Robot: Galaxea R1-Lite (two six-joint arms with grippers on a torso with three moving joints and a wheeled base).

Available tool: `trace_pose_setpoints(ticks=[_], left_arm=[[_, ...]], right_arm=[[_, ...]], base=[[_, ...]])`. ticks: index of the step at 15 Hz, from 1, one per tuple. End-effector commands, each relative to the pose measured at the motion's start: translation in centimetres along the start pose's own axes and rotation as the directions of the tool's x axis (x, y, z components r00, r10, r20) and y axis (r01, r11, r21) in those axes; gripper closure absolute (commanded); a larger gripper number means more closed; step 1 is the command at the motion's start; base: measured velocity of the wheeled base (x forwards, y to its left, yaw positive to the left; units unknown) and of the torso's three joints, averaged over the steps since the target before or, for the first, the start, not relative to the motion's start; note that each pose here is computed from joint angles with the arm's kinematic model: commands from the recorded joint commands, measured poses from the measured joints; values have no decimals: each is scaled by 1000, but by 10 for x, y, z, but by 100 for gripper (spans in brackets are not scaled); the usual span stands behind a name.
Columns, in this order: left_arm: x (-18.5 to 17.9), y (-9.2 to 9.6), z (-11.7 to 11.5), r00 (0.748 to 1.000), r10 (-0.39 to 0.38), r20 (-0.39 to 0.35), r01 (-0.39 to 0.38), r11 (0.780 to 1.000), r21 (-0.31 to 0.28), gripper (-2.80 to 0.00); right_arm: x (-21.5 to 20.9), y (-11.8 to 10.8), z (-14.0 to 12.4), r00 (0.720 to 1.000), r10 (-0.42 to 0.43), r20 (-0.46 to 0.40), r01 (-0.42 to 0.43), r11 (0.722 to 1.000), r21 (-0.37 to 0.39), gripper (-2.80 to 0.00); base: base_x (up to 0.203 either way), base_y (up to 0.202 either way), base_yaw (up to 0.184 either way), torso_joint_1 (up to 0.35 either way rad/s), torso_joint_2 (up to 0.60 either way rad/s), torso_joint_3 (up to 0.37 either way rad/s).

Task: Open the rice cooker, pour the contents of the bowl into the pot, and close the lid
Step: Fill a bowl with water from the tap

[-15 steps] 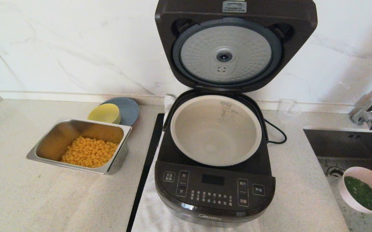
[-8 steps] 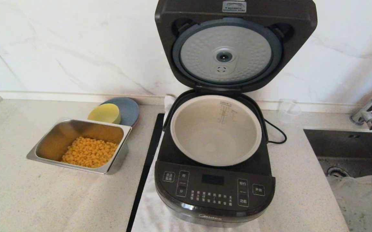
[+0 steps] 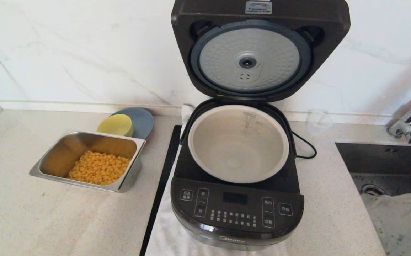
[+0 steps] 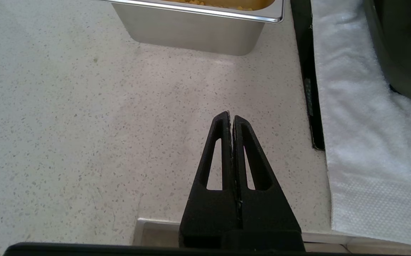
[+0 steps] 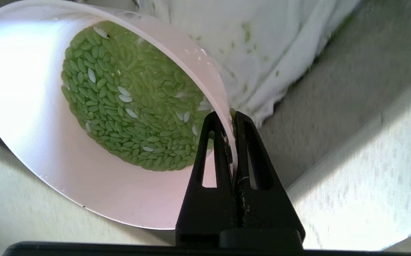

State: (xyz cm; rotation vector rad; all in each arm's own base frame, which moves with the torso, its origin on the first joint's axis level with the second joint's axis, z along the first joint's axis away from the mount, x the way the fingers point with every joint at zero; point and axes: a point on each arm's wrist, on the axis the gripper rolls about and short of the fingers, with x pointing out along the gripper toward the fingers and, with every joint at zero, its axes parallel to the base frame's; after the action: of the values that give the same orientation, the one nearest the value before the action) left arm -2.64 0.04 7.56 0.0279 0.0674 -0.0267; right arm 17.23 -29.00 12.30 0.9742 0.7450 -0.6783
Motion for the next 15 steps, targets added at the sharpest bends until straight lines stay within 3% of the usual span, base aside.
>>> trace_pose_setpoints(ticks=[1, 6, 15], left_arm=[[0, 0, 0, 1000, 0, 0, 0, 1000, 0, 0], [0, 0, 0, 1000, 0, 0, 0, 1000, 0, 0], [0, 0, 0, 1000, -2, 0, 2, 1000, 0, 0]], right_arm=[[18, -7, 13, 1000, -3, -20, 4, 999, 32, 0], [36, -12, 28, 997, -5, -78, 13, 996, 94, 0], [62, -12, 50, 996, 1, -90, 14, 987, 160, 0]], base=[[0, 0, 0, 0, 0, 0], [0, 0, 0, 0, 0, 0], [0, 0, 0, 0, 0, 0]])
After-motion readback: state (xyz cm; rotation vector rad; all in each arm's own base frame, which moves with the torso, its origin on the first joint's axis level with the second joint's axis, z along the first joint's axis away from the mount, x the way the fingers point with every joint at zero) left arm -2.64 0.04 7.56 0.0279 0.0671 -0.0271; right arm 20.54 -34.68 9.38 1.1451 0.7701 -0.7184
